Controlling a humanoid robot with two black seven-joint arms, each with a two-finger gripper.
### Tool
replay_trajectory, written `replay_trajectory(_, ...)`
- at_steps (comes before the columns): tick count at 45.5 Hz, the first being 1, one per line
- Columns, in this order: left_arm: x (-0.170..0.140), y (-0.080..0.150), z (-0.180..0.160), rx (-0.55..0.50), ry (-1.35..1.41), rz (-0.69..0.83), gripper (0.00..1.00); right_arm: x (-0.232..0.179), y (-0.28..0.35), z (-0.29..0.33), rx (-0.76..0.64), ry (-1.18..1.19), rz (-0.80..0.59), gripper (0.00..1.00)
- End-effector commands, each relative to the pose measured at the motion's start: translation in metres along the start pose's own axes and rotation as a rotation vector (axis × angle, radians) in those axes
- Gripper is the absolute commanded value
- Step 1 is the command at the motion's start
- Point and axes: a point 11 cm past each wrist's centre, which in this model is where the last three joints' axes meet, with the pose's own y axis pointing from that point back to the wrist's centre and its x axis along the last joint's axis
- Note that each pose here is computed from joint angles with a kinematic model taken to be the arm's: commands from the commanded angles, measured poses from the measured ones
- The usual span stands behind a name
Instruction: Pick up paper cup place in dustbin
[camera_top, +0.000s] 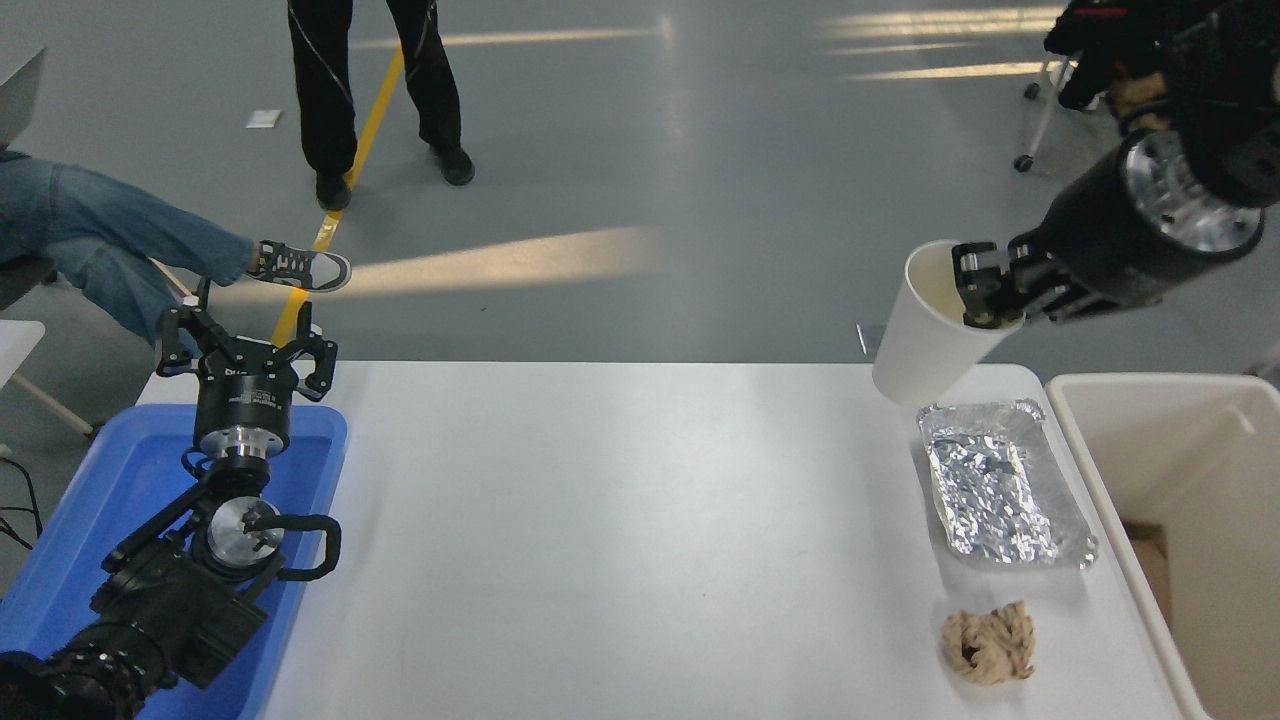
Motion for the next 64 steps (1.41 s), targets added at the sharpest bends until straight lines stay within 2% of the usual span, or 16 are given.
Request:
replay_trajectory(1,0.000,0.000,0.000,-0.002,0.002,0.001,0.99,-0.001,0.003,0.017,-0.026,-0.041,-0.006,0.00)
replay_trajectory(9,0.000,0.000,0.000,-0.002,0.002,0.001,0.99,0.007,-0.069,0.105,-0.168,-0.239,0.050,0.00)
replay_trajectory(23,0.000,0.000,0.000,-0.002,0.002,0.001,0.99,0.002,-0.140,0.243,-0.358,-0.464,0.173,0.00)
replay_trajectory(35,0.000,0.000,0.000,-0.002,0.002,0.001,0.99,-0.078,-0.223,0.334,-0.490,-0.639,0.218,0.00)
replay_trajectory(40,0.000,0.000,0.000,-0.002,0.002,0.001,0.99,-0.122,-0.257,0.354,-0.500,-0.773,0.224,0.00)
replay_trajectory(46,0.000,0.000,0.000,-0.002,0.002,0.001,0.99,-0.152,-0.283,0.366,-0.526,-0.842,0.278,0.00)
replay_trajectory(51,0.000,0.000,0.000,-0.002,0.002,0.001,0.99,-0.167,-0.297,0.374,-0.568,-0.845,0.342,0.00)
replay_trajectory(64,0.000,-0.001,0.000,-0.002,0.002,0.000,0.99,-0.200,-0.325,0.367,-0.625,-0.791,0.367,0.00)
